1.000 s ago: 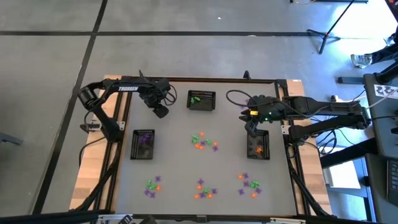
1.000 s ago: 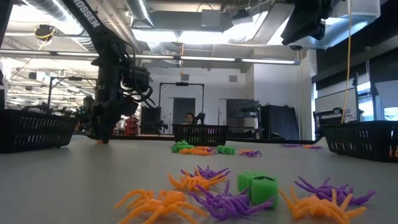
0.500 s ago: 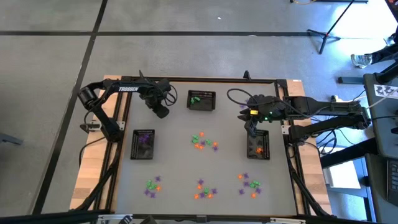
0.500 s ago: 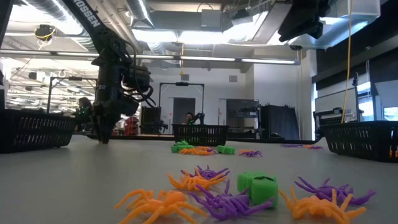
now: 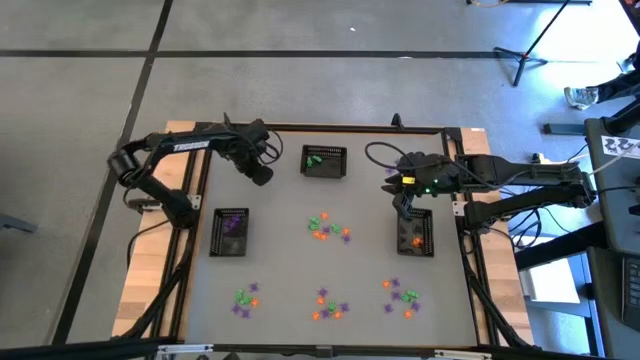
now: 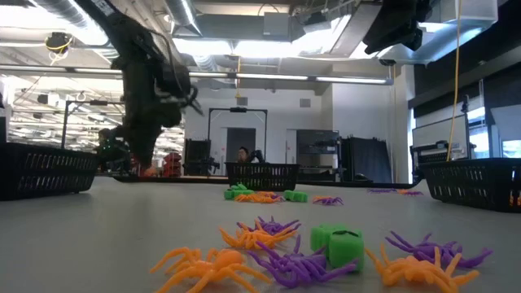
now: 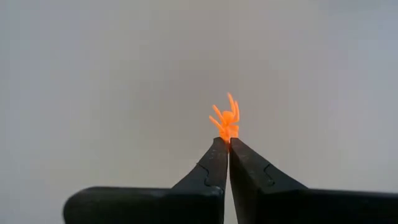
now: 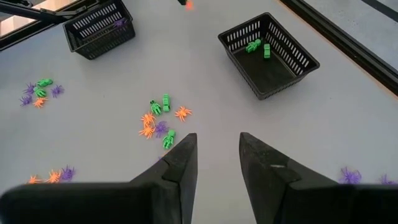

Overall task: Sort Halloween decoration
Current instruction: Put the orange spider toy into the right bin

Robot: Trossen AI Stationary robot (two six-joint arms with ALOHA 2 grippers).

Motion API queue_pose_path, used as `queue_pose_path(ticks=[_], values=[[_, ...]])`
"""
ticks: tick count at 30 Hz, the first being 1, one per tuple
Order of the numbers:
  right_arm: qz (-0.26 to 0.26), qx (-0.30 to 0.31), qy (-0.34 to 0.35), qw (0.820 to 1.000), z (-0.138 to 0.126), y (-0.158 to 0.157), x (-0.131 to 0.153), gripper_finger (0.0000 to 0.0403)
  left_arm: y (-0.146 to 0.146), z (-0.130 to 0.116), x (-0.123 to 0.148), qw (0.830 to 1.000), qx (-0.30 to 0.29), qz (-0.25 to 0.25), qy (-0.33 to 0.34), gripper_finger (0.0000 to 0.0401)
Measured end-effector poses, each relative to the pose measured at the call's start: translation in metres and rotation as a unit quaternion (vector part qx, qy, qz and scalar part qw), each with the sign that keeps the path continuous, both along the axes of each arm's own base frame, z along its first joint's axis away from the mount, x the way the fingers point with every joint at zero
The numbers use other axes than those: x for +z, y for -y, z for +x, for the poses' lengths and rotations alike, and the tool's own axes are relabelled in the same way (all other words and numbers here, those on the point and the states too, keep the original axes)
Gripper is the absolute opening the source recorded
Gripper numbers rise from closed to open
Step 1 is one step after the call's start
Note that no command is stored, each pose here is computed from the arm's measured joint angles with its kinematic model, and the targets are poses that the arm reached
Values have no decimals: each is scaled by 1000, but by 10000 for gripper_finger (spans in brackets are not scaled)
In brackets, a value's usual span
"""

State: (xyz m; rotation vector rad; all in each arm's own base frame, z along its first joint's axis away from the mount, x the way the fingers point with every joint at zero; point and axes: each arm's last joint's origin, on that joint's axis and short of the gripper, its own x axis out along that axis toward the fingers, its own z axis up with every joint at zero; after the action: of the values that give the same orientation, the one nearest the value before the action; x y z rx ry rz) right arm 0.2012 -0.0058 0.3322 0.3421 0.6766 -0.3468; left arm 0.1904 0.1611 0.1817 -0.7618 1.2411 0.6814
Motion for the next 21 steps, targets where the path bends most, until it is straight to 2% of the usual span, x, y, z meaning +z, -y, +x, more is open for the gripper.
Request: queue_pose_path(ticks=[6,11,13,15,18,21], values=[[-15,-17,24,999,3,1,4,118,15,-6,40,993,10,19,113,1],[-35,-20,100,994,15,2,15,117,30,-4,76,969,16,44,244,0],[-33,-5,132,991,26,4,18,118,36,1,91,950,14,59,307,0],[-11,25,160,987,36,8,19,118,41,8,106,924,4,78,375,0],[29,53,188,980,54,17,15,118,52,23,129,873,-32,114,472,0],[62,69,228,969,70,29,14,118,64,34,146,825,-58,150,542,0]])
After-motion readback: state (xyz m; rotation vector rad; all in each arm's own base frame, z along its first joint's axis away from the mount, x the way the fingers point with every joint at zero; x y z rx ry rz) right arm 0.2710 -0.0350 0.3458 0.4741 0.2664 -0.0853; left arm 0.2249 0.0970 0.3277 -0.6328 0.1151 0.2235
